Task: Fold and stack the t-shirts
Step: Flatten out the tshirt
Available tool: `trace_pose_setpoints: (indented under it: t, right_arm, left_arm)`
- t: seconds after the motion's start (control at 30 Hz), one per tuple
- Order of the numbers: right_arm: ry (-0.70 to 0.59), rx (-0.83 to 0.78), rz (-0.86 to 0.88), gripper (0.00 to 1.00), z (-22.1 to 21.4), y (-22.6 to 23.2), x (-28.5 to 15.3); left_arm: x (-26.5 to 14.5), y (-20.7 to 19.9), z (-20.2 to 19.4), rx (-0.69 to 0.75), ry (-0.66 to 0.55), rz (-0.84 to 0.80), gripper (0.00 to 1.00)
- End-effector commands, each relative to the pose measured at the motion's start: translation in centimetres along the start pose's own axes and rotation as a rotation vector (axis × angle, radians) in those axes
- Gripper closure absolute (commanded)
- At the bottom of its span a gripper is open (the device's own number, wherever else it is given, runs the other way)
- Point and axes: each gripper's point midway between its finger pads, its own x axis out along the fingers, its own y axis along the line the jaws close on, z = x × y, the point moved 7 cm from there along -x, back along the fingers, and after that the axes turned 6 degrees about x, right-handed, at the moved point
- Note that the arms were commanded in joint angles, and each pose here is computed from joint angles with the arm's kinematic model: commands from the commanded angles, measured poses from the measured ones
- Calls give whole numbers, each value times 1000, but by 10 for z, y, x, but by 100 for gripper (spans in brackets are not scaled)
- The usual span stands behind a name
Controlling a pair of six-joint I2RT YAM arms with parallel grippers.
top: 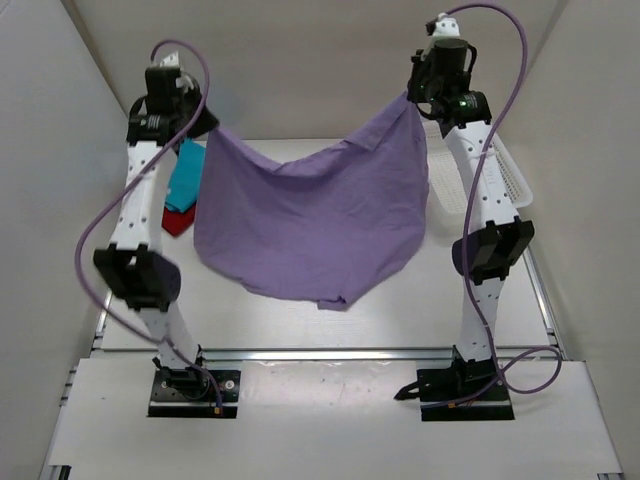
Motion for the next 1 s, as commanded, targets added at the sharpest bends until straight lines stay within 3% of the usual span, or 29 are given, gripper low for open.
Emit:
trace_pose_setpoints:
  t: [0.0, 0.1, 0.23, 0.33, 0.43, 0.53, 0.57, 0.63, 0.67, 0.7, 0.73, 0.8, 0.83, 0.87, 0.9, 0.97]
  right_arm:
    - [-266, 173, 191, 100, 78, -3, -29]
    - [-486, 183, 235, 100, 131, -6, -70]
    - [-687, 156, 293, 100, 182, -1, -143]
    - [-673, 174, 329, 100, 182, -10, -156]
    - [-579, 191, 347, 100, 159, -8, -150]
    - [-391, 165, 242, 100, 104, -7, -131]
    - [-383, 158, 236, 100, 98, -7, -143]
    - [-231, 160, 200, 100, 25, -11, -125]
    - [-263, 161, 162, 100, 21, -15, -138]
    - [-215, 157, 135, 100, -8, -17, -141]
    - [-141, 160, 111, 100, -42, -21, -135]
    - [-97, 165, 64, 100, -72, -28, -155]
    - [-31, 167, 50, 100, -100, -30, -155]
    - [-45, 162, 24, 100, -103, -33, -170]
    - [-6, 142, 8, 100, -123, -31, -182]
    - [91, 120, 15, 100, -162, -23, -203]
  left_arm:
    - [3, -18, 65, -69, -140, -98, 100]
    - [-41, -15, 124, -151, -365, -203, 100]
    - [-81, 1, 135, -201, -500, -231, 99]
    - [-105, 8, 156, -185, -564, -200, 98]
    - [-112, 27, 154, -203, -593, -171, 98]
    - [-99, 37, 135, -189, -532, -102, 100]
    - [-89, 43, 124, -177, -505, -67, 100]
    - [-93, 44, 107, -161, -504, -60, 100]
    - [-90, 48, 89, -165, -472, -49, 100]
    - [-76, 60, 68, -167, -435, -8, 100]
    - [-91, 52, 64, -140, -474, 4, 100]
    - [-77, 61, 11, -126, -380, 54, 100]
    - [-94, 60, 4, -121, -413, 56, 100]
    - [-97, 63, -24, -131, -381, 57, 100]
    - [-85, 71, -59, -153, -310, 76, 100]
    - [-97, 78, -99, -174, -286, 65, 100]
